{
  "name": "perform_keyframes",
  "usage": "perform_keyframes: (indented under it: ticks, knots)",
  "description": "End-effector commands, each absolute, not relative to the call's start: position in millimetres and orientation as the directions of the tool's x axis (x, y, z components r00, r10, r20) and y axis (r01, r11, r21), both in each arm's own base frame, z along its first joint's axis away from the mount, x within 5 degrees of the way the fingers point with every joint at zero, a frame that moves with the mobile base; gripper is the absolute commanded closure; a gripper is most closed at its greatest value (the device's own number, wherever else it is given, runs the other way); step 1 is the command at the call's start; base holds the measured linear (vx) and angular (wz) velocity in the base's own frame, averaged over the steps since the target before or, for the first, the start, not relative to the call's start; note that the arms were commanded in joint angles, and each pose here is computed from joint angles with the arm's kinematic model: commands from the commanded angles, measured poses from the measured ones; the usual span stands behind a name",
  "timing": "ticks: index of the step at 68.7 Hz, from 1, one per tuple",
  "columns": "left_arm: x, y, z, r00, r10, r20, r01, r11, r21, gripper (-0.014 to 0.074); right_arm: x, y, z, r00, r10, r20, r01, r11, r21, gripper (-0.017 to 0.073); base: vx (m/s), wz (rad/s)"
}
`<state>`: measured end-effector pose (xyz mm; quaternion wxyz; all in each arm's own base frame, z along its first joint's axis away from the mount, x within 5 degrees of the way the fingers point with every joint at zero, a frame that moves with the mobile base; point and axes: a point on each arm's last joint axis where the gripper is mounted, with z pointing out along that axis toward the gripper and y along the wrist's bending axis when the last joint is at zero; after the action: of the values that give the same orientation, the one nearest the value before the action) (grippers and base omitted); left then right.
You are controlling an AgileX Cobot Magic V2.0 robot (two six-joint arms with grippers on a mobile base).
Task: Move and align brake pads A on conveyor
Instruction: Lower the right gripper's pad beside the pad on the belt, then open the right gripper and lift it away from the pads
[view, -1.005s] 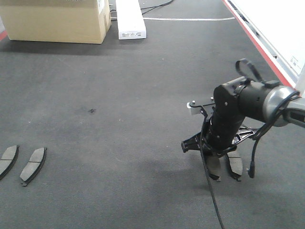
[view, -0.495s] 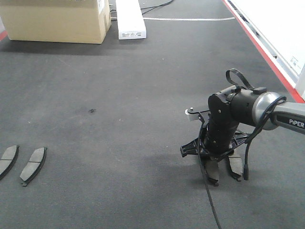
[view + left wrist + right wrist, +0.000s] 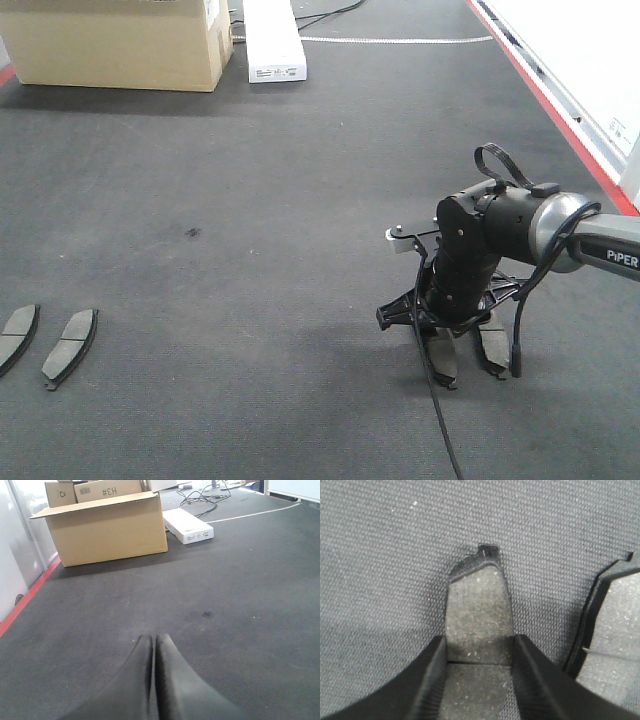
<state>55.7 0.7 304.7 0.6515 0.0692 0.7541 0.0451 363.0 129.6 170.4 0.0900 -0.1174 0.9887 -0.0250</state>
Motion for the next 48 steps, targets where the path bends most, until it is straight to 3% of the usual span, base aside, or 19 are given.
perform_keyframes:
  ticks: [1, 11, 27, 40, 48]
  knots:
    - [56, 0, 318, -0.06, 0.16, -0.985, 0.04, 0.987, 0.158, 0.0599, 368, 129, 199, -0.931, -0.243, -0.273, -0.233, 0.97, -0.067, 0.0051, 0.0, 0.0]
    - [56, 0, 318, -0.06, 0.16, -0.985, 0.04, 0.987, 0.158, 0.0599, 367, 129, 203, -0.928, -0.242, -0.283, -0.233, 0.97, -0.066, -0.0069, 0.0, 0.0]
    - [56, 0, 318, -0.06, 0.16, -0.985, 0.04, 0.987, 0.158, 0.0599, 363, 128, 228, -0.9, -0.239, -0.365, -0.234, 0.97, -0.06, -0.0059, 0.0, 0.0]
    - [56, 0, 318, -0.06, 0.16, -0.985, 0.04, 0.987, 0.158, 0.0599, 354, 123, 271, -0.834, -0.224, -0.504, -0.225, 0.973, -0.06, 0.0031, 0.0, 0.0]
    - [56, 0, 318, -0.06, 0.16, -0.985, 0.04, 0.987, 0.158, 0.0599, 344, 116, 304, -0.769, -0.213, -0.603, -0.212, 0.974, -0.074, 0.0192, 0.0, 0.0]
